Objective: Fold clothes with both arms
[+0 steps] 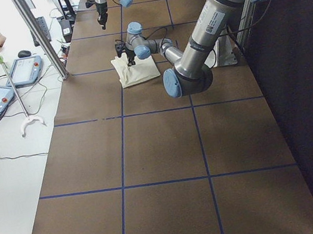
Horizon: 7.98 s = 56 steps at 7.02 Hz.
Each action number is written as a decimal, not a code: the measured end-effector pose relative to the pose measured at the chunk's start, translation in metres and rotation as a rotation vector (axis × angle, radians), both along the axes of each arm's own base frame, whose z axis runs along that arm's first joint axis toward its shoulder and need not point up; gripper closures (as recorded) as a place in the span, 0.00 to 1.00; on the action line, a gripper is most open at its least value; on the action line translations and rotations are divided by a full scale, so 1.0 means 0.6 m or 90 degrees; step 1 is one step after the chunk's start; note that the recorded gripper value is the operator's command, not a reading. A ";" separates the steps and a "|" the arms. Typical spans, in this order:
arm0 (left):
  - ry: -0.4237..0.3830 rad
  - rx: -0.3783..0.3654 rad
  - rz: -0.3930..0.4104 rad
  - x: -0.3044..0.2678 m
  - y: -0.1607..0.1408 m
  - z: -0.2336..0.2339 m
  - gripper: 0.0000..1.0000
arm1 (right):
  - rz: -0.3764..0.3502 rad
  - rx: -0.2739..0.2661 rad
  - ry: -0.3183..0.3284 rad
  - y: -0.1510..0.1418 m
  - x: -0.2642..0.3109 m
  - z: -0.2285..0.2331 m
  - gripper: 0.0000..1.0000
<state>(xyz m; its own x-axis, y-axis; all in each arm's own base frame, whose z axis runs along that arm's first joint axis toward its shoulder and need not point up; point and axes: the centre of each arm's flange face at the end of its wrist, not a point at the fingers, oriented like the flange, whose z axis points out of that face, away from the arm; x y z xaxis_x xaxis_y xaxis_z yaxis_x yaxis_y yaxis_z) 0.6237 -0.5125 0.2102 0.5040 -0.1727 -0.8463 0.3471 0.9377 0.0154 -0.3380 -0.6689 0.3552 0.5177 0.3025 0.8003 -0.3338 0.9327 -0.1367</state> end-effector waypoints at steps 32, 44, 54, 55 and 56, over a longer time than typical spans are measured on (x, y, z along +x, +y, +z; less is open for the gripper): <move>-0.137 0.017 0.191 -1.170 0.106 0.704 0.00 | -0.176 0.055 0.155 0.314 0.612 0.379 0.00; -0.174 -0.039 0.283 -1.081 0.151 0.741 0.00 | -0.180 0.050 0.135 0.322 0.606 0.386 0.00; -0.139 -0.006 0.278 -1.149 0.159 0.703 0.00 | -0.179 0.058 0.124 0.318 0.604 0.374 0.00; -0.140 -0.002 0.277 -1.150 0.156 0.701 0.00 | -0.178 0.059 0.120 0.317 0.603 0.371 0.00; -0.140 0.002 0.274 -1.153 0.153 0.699 0.00 | -0.178 0.061 0.120 0.315 0.604 0.370 0.00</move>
